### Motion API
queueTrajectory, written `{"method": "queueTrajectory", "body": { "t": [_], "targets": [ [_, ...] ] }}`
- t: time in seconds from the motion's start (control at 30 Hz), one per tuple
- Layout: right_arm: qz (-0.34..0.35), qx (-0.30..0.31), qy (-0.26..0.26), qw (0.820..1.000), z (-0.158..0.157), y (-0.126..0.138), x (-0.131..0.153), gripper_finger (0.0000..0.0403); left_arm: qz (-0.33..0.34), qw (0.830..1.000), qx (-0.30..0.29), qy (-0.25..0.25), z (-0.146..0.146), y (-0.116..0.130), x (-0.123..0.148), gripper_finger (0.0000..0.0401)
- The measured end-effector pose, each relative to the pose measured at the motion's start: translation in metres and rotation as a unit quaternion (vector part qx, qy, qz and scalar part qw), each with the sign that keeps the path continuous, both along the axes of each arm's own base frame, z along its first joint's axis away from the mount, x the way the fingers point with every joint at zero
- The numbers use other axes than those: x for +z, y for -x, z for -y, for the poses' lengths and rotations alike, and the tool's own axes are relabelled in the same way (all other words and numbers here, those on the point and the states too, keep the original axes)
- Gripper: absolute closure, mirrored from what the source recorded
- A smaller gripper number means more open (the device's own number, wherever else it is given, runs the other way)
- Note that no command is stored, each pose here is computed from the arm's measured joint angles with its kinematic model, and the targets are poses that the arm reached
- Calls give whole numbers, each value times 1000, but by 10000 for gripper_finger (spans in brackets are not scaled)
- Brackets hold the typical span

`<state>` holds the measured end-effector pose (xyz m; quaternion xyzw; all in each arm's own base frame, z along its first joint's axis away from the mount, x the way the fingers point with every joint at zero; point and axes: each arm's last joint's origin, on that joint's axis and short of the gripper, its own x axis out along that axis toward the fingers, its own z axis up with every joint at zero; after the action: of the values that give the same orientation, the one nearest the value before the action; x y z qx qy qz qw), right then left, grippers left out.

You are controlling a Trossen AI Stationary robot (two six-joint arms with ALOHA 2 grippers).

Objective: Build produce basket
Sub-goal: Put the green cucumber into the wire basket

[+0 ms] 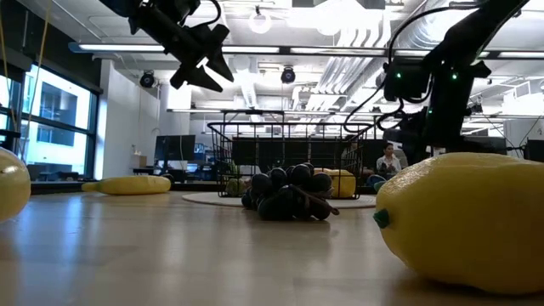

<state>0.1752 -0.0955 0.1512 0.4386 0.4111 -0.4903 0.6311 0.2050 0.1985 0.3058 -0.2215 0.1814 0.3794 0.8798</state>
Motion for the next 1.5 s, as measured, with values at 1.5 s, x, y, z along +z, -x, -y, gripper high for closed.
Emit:
{"method": "queueTrajectory", "body": {
  "t": [1.5],
  "targets": [
    [57,-84,133,986,6,-54,126,317,-41,998,-33,-44,0,0,0,183]
  ]
}}
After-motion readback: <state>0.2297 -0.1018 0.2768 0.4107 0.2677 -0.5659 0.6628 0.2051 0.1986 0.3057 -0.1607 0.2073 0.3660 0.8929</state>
